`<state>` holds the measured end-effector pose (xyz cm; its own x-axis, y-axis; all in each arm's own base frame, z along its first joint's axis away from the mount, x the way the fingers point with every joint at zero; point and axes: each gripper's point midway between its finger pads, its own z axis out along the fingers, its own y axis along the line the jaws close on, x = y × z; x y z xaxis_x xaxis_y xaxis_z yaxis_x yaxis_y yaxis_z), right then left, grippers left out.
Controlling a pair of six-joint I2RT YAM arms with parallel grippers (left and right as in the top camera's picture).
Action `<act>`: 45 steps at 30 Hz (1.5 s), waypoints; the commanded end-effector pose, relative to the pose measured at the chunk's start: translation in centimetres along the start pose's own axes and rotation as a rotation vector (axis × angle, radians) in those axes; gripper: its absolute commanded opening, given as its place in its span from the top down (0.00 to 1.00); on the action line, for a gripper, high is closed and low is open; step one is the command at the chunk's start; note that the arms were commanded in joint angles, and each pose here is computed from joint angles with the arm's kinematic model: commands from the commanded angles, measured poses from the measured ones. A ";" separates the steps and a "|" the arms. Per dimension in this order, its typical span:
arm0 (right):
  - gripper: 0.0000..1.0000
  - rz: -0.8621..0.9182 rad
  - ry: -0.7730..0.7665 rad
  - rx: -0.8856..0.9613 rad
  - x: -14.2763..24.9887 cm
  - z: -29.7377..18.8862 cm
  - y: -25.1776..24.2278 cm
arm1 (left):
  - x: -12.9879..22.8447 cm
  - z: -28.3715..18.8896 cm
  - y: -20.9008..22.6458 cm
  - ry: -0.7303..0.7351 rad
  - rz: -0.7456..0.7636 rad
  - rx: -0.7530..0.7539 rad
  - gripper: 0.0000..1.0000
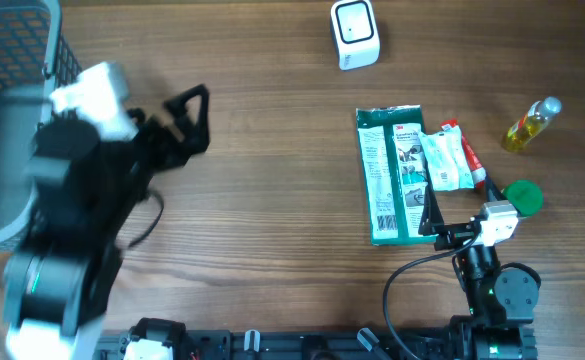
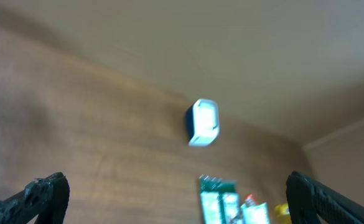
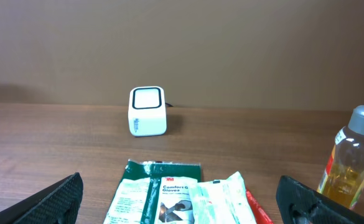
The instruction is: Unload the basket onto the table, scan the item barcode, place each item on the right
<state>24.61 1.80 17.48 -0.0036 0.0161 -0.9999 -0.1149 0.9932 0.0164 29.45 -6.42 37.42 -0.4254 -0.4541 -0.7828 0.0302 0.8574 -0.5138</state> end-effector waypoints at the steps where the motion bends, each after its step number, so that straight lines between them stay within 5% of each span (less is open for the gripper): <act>1: 0.00 -0.016 -0.013 -0.010 -0.3 -0.1 0.1 | -0.7 -5.2 -0.2 -0.100 0.010 0.014 0.00; 10: 0.00 -0.016 -0.013 -0.010 -0.3 -0.1 0.1 | 9.3 -7.4 9.0 -0.156 -0.038 -0.121 0.00; 16: 0.00 -0.016 -0.013 -0.010 -0.3 -0.1 0.1 | 4.2 -10.0 6.2 -0.678 0.037 0.153 0.00; 22: 0.00 -0.015 -0.013 -0.010 -0.3 -0.1 0.1 | 2.8 -10.9 5.9 -0.984 0.069 0.299 0.00; 31: 0.00 -0.015 -0.013 -0.010 -0.3 -0.1 0.1 | 10.6 -1.3 14.0 -0.644 0.000 0.020 0.00; 35: 0.00 -0.016 -0.013 -0.010 -0.3 -0.1 0.1 | 14.6 1.0 15.7 -0.443 0.200 -0.084 0.00; 39: 0.00 -0.016 -0.013 -0.010 -0.3 -0.1 0.1 | 17.2 2.1 14.3 -0.319 0.515 -0.025 0.00; 45: 0.00 -0.015 -0.013 -0.010 -0.3 -0.1 0.1 | 17.2 2.1 14.2 -0.320 0.539 -0.021 0.00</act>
<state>24.60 1.85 17.56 -0.0002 0.0127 -0.9999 -0.1180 0.9929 0.0126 24.52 -2.19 16.07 -0.0650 -0.0338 -0.9973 0.1209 0.9918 -0.0415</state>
